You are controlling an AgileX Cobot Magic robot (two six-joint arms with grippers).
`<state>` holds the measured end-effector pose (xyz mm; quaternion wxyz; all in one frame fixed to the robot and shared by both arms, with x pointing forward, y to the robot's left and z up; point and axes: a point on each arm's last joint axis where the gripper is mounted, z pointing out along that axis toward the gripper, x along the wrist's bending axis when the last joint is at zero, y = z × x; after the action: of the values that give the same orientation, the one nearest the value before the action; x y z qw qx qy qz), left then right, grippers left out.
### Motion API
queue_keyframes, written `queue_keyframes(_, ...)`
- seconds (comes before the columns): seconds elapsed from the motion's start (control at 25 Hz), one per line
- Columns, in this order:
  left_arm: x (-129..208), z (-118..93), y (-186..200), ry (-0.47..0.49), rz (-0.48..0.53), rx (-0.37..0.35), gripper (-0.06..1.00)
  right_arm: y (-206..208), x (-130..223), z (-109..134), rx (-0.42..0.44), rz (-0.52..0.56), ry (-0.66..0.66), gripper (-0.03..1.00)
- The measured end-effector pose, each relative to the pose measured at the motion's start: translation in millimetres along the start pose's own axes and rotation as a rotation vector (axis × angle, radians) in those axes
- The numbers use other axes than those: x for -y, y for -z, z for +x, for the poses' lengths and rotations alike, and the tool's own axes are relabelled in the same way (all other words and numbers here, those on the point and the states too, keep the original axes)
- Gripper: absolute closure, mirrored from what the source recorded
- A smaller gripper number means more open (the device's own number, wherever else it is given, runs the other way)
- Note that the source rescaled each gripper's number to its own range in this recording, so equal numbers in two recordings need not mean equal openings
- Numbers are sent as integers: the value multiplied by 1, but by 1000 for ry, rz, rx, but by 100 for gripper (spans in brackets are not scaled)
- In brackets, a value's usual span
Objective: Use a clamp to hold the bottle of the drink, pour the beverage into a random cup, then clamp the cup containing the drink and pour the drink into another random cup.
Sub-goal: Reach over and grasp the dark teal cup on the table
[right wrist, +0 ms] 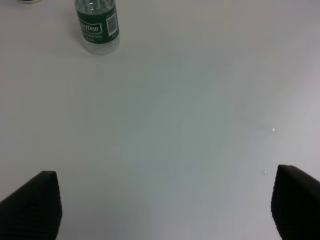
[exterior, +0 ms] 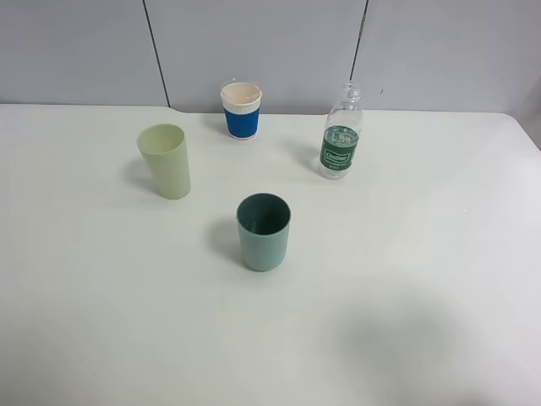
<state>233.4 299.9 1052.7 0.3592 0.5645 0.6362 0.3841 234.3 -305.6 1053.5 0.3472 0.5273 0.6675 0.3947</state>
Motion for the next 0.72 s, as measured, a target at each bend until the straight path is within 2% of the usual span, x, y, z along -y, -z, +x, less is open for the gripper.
queue_keyframes(0.44,0,0,0,0,0,0,-2,1,0,2,232,12,-116,30)
queue_keyframes(0.72,0,0,0,0,0,0,-2,1,0,2,245,13,-123,30)
